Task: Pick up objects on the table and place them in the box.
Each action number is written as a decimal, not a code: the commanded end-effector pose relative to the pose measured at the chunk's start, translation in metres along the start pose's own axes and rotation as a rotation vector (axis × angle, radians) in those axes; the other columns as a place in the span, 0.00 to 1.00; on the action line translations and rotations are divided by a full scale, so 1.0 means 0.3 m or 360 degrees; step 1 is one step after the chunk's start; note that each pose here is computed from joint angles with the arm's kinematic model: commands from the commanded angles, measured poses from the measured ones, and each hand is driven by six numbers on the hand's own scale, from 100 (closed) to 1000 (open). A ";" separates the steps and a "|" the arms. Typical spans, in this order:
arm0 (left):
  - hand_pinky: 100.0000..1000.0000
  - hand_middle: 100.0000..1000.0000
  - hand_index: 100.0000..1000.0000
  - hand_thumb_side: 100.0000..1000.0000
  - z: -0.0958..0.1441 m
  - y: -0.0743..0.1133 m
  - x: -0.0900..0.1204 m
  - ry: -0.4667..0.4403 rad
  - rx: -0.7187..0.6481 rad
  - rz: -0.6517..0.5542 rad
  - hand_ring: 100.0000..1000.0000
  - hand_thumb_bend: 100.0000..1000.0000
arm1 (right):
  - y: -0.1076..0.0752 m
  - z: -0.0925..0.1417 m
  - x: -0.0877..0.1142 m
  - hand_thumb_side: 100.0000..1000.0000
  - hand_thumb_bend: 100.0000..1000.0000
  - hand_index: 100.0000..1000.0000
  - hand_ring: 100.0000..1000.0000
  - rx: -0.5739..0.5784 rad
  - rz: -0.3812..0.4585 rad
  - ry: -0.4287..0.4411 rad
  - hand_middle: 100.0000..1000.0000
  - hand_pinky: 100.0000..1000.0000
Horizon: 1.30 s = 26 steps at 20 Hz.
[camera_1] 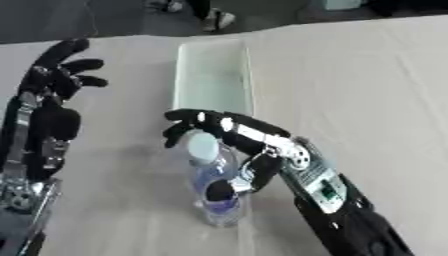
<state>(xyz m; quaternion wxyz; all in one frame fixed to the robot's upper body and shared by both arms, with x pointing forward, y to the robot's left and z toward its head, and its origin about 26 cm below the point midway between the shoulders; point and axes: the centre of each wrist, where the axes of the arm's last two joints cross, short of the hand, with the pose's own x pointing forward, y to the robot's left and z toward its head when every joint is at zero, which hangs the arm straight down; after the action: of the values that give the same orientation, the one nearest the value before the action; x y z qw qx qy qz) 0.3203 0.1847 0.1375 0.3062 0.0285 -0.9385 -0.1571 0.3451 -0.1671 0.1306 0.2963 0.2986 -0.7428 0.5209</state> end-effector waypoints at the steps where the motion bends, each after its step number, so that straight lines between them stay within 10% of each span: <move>1: 0.59 0.82 0.92 0.76 -0.016 0.015 0.016 -0.0041 0.0018 -0.0007 0.75 0.43 | -0.009 0.002 0.008 0.53 0.69 1.00 0.97 0.0137 0.0069 -0.0062 0.81 0.59; 14: 0.59 0.81 0.92 0.76 -0.017 0.012 0.017 -0.0043 0.0015 -0.0002 0.75 0.43 | 0.017 -0.024 0.010 0.45 0.69 1.00 0.87 0.0278 0.0051 -0.0034 0.72 0.43; 20: 0.59 0.81 0.92 0.76 -0.017 0.013 0.017 -0.0043 0.0017 -0.0003 0.75 0.43 | 0.004 -0.008 0.003 0.51 0.64 1.00 0.71 0.0263 0.0093 0.0008 0.44 0.28; 26: 0.59 0.81 0.92 0.76 -0.016 0.016 0.017 -0.0041 0.0028 -0.0006 0.75 0.43 | -0.025 0.028 -0.008 0.27 0.70 0.39 0.14 0.0101 0.0133 0.0092 0.00 0.00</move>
<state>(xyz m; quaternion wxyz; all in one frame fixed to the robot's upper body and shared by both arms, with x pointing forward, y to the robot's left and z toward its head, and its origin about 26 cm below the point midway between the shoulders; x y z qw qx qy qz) 0.3203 0.1843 0.1375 0.3063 0.0281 -0.9387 -0.1555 0.3493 -0.1750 0.1256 0.3186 0.2711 -0.7247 0.5475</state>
